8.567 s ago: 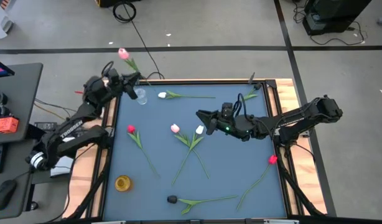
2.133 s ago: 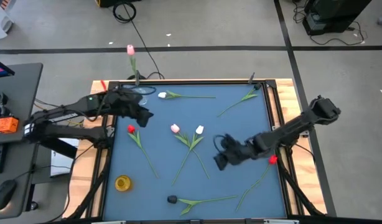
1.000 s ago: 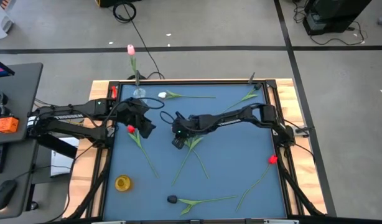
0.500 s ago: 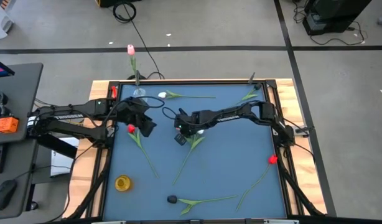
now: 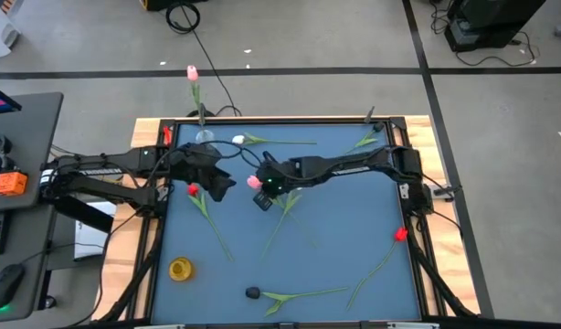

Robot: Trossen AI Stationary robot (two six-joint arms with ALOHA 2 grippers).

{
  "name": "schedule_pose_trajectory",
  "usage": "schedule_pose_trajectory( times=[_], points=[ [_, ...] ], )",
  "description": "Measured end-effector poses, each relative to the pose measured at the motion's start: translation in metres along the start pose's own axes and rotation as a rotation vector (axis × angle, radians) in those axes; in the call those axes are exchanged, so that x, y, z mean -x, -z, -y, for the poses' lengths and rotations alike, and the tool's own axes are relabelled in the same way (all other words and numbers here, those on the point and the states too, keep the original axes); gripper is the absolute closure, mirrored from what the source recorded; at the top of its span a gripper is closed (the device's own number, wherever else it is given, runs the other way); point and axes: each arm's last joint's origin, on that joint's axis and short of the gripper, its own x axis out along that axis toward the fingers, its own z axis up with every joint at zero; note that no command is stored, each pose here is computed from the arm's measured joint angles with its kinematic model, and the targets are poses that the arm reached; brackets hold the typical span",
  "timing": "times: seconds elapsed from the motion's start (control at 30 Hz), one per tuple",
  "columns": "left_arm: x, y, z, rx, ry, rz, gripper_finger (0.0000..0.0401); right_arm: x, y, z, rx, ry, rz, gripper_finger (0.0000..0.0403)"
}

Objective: Sort flowers into vase by color
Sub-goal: Put the pink tulip into the transparent vase

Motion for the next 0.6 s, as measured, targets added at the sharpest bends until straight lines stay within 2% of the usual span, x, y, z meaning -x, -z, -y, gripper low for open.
schedule_pose_trajectory(
  times=[0.2,0.4,0.5,0.6],
  points=[
    [0.001,0.000,0.014,-0.029,0.076,0.056,0.0197,0.066,-0.011,-0.013,0.053,0.016,0.134,0.0400],
    [0.004,0.001,0.033,-0.059,0.111,0.197,0.0198,0.124,0.001,-0.011,0.088,0.013,0.252,0.0402],
    [0.000,0.002,0.045,-0.085,0.114,0.267,0.0198,0.147,0.012,-0.005,0.090,-0.047,0.342,0.0402],
    [-0.010,-0.001,0.060,-0.152,0.161,0.335,0.0198,0.160,0.028,0.002,0.090,-0.155,0.433,0.0402]
  ],
)
